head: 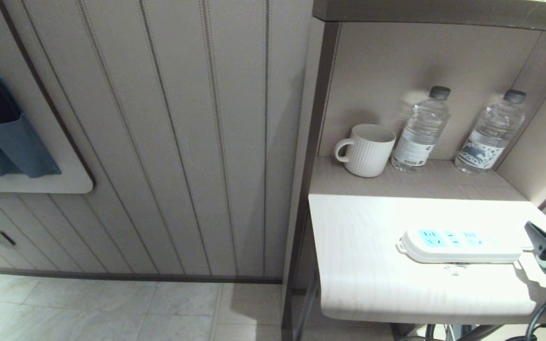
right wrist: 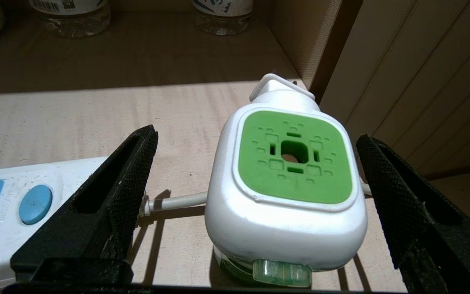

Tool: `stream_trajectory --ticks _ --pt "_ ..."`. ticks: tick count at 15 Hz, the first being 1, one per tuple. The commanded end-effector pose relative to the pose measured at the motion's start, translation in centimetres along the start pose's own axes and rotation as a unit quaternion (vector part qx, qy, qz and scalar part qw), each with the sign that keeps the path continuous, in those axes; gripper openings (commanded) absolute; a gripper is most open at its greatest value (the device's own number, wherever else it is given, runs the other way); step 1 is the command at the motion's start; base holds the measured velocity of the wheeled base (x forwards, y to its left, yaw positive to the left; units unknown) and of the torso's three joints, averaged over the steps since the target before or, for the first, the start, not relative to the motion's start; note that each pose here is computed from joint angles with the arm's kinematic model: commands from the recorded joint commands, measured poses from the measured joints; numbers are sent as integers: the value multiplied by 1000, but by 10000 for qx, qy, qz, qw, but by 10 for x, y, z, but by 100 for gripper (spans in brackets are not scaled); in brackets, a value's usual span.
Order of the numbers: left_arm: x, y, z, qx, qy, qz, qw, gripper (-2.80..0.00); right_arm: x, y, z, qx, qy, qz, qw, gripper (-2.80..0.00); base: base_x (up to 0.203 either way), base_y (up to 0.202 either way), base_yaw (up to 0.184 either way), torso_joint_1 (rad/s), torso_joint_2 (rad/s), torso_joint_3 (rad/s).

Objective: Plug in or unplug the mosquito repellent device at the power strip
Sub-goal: Pick up the mosquito repellent liquid

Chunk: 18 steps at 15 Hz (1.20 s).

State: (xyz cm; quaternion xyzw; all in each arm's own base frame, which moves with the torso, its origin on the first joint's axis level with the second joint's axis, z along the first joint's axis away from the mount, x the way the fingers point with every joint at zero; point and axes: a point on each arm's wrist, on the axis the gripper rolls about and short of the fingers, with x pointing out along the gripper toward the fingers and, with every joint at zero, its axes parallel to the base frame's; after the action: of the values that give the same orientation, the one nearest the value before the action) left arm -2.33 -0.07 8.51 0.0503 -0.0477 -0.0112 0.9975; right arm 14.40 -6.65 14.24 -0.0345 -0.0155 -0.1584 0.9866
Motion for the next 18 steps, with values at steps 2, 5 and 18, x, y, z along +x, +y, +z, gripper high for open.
stream_trajectory --ticks 2,5,18 --pt "0 0 0 2 -5 -2 10000 -280 1 0 1 -8 -36 4 10000 0 0 0 0 0 0 0" --pt "0 0 0 2 -4 -2 10000 -280 1 0 1 -9 -43 4 10000 -280 0 0 0 0 0 0" --pt "0 0 0 2 -4 1 10000 -280 -2 -1 16 38 -363 -69 9993 -280 0 0 0 0 0 0"
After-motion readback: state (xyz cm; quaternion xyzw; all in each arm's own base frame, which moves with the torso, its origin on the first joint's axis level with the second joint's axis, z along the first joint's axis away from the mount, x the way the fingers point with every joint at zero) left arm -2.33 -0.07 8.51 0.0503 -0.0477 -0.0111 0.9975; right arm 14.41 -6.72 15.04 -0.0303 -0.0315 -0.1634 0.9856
